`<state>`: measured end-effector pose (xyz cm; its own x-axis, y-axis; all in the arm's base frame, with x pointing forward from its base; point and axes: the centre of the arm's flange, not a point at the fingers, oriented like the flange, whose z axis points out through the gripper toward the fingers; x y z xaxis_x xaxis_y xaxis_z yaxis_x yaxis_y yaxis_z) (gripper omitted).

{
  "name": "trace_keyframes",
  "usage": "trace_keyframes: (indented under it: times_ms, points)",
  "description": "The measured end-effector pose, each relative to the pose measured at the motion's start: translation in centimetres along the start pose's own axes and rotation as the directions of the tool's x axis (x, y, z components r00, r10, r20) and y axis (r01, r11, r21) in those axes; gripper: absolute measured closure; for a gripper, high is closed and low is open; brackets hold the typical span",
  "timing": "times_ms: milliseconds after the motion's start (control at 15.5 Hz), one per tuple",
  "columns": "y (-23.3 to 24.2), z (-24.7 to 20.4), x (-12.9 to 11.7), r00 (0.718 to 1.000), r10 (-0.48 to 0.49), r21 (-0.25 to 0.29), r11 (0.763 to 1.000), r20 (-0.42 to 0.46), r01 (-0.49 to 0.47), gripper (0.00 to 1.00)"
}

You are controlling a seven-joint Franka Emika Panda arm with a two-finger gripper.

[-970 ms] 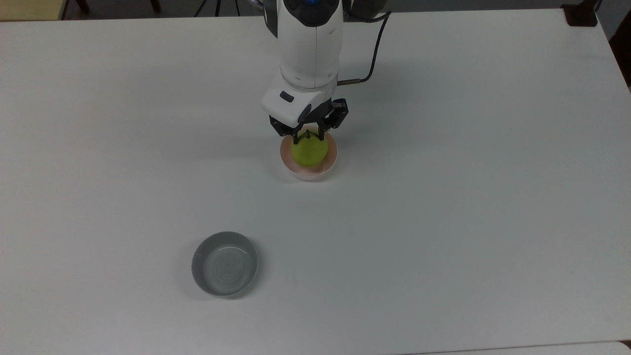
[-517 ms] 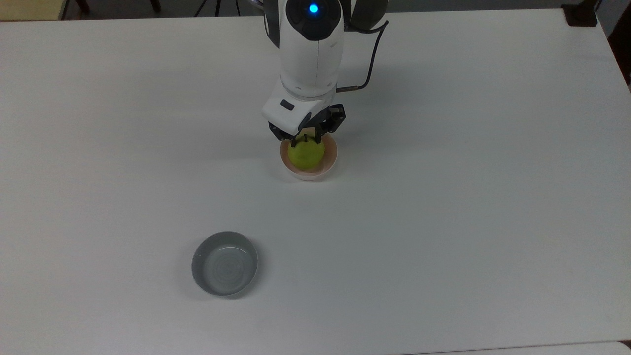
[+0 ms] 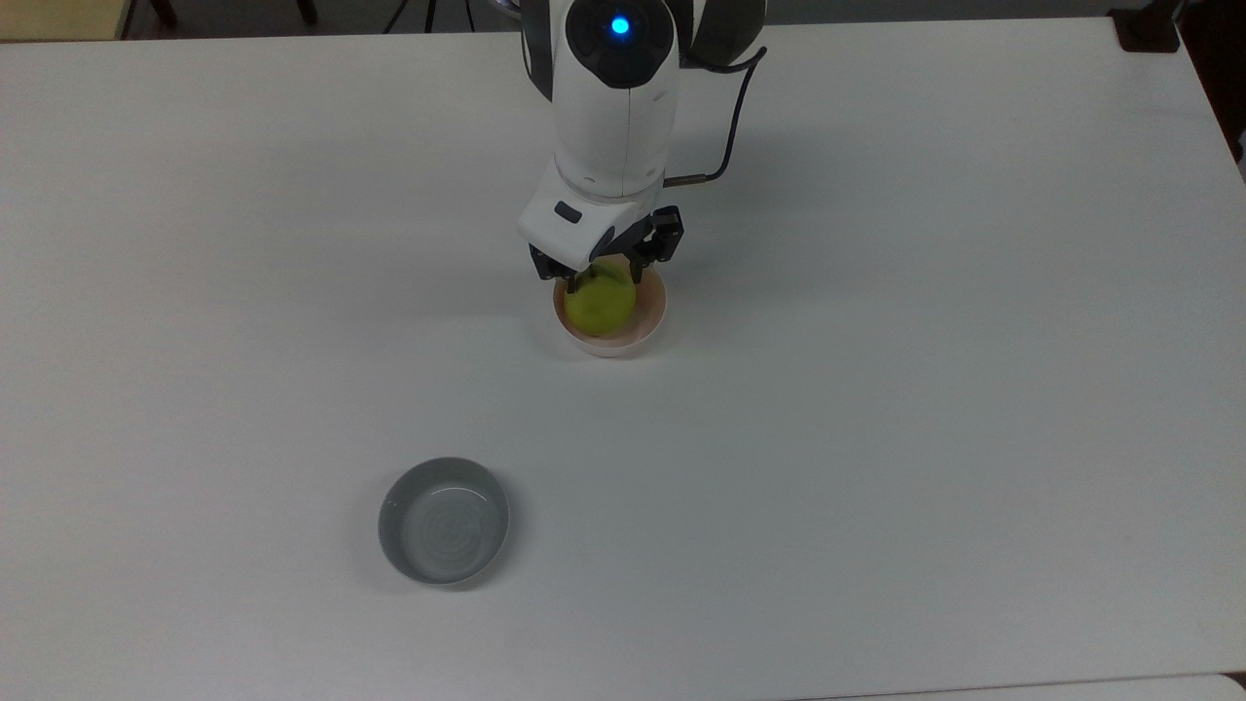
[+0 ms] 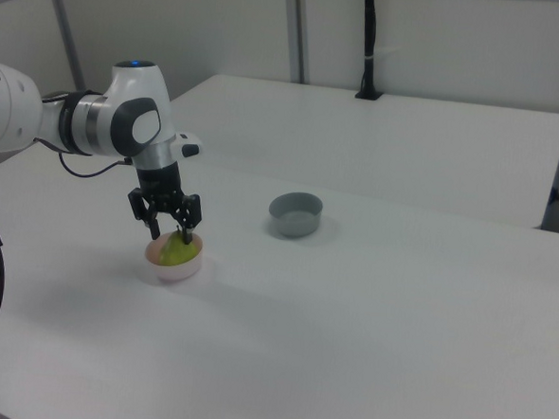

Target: Place the pear in the bowl

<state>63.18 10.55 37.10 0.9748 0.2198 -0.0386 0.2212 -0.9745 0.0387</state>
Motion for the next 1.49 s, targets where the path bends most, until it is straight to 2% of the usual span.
trace_keyframes:
  times_ms: [194,388,711,1099,1487]
  points:
    - [-1.0,-0.4,0.1,1.0,-0.015,-0.001,1.0,-0.007,0.015,0.0]
    - [-1.2,-2.7,0.0,1.0,-0.018,-0.005,1.0,-0.018,0.017,0.0]
    - [0.4,-10.8,-1.3,1.0,0.011,-0.017,1.0,0.003,-0.011,0.0]
    - [4.5,-19.2,-6.1,0.995,0.096,-0.034,0.995,-0.003,-0.096,0.0]
    - [7.7,-22.4,-8.4,0.987,0.16,-0.023,0.987,-0.019,-0.161,0.0]
